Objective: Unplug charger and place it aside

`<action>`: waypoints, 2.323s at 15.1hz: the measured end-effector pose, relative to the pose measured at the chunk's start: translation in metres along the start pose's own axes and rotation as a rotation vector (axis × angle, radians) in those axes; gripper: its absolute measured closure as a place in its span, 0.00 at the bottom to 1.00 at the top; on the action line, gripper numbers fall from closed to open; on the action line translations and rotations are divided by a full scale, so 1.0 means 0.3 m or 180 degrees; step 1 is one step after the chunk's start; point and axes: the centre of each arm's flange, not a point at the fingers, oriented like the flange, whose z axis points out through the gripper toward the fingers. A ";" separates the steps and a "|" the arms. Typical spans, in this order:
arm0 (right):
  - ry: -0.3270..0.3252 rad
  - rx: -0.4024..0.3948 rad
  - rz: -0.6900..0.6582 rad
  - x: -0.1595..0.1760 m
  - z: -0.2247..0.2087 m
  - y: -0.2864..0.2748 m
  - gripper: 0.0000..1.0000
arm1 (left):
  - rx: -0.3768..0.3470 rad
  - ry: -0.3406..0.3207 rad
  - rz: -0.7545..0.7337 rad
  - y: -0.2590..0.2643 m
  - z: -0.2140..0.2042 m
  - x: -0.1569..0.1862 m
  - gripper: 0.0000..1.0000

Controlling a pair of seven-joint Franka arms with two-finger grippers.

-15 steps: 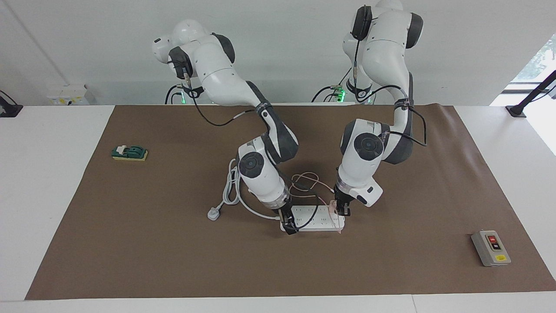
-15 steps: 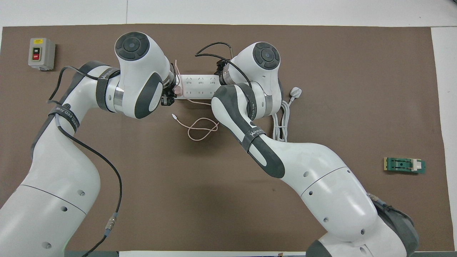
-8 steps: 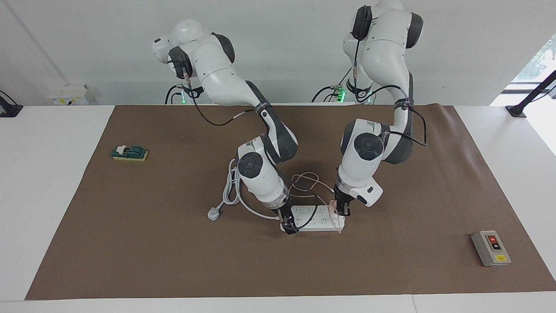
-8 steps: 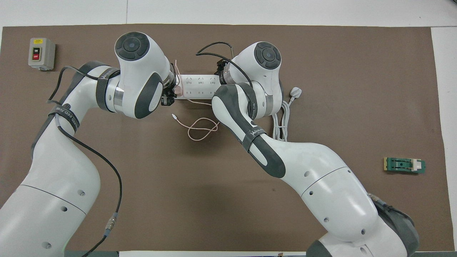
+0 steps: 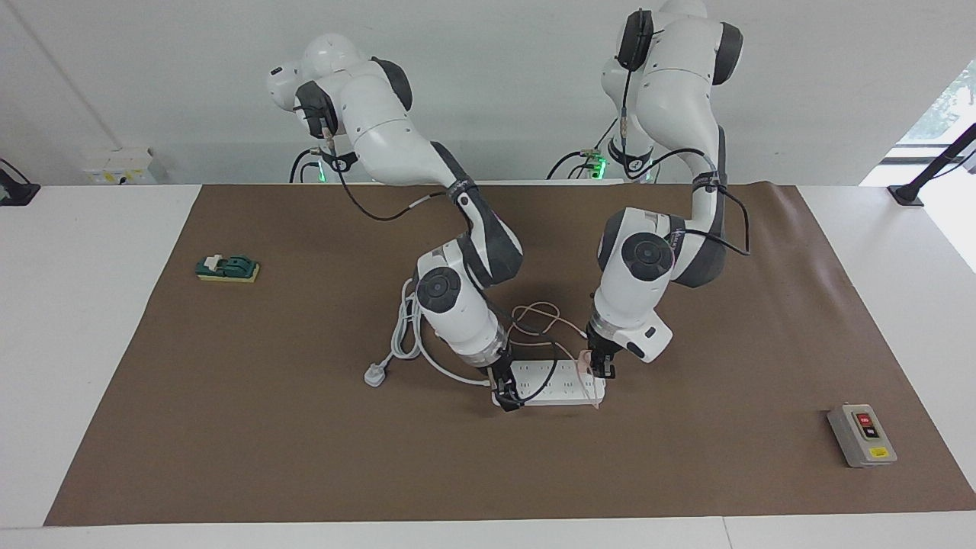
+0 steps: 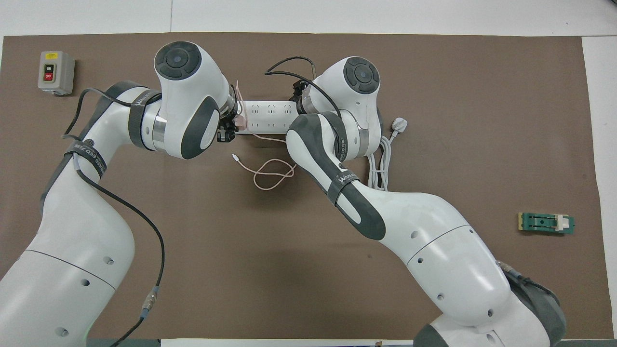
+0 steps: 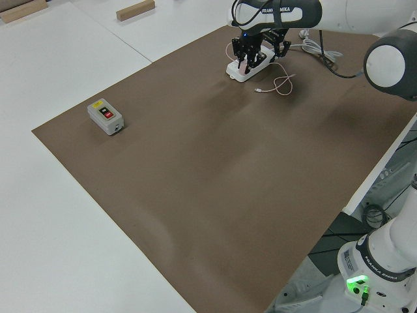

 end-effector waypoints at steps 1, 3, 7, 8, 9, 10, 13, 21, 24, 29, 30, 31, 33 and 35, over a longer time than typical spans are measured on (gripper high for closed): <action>-0.0001 0.0001 -0.0001 -0.001 -0.001 0.000 0.05 | 0.0016 -0.0012 -0.0010 0.003 -0.017 0.004 0.69; -0.0001 0.0001 0.0000 -0.001 -0.001 0.000 0.05 | 0.0077 0.0010 -0.0014 0.006 -0.104 0.053 0.69; -0.0001 0.0002 0.0000 -0.001 -0.001 0.000 0.05 | 0.0168 0.0005 0.0101 -0.018 -0.313 0.257 0.69; -0.0001 0.0002 0.0000 -0.001 -0.001 0.000 0.05 | 0.0229 -0.0021 0.0189 -0.030 -0.352 0.312 0.69; -0.0001 0.0002 0.0000 0.000 -0.001 0.000 0.04 | 0.0295 -0.0068 0.0304 -0.046 -0.396 0.386 0.69; 0.0000 0.0002 0.0002 0.001 -0.001 0.000 0.03 | 0.0342 -0.0117 0.0417 -0.062 -0.438 0.470 0.69; -0.0010 0.0015 0.0006 0.000 -0.032 -0.007 0.00 | 0.0426 -0.0224 0.0773 -0.112 -0.523 0.760 0.69; -0.0104 0.0203 -0.0062 0.041 -0.501 -0.086 0.00 | 0.0390 -0.0452 0.1639 -0.259 -0.521 1.366 0.69; 0.0054 0.0231 -0.0628 0.104 -0.714 -0.090 0.00 | 0.0386 -0.0513 0.1867 -0.302 -0.495 1.434 0.69; 0.0294 0.0066 -0.1483 0.345 -1.021 -0.027 0.00 | 0.0377 -0.0476 0.2188 -0.291 -0.374 1.212 0.69; 0.0329 -0.0011 -0.1650 0.393 -1.069 -0.003 0.00 | 0.0333 -0.0434 0.2229 -0.295 -0.346 1.181 0.69; 0.0357 -0.0101 -0.1814 0.433 -1.112 0.023 0.00 | 0.0280 -0.0384 0.2267 -0.305 -0.309 1.150 0.69; 0.0447 -0.0279 -0.2136 0.482 -1.187 0.069 0.00 | 0.0208 -0.0309 0.2358 -0.337 -0.228 1.077 0.69; 0.0576 -0.0480 -0.2488 0.493 -1.245 0.111 0.00 | 0.0187 -0.0285 0.2410 -0.353 -0.204 1.038 0.65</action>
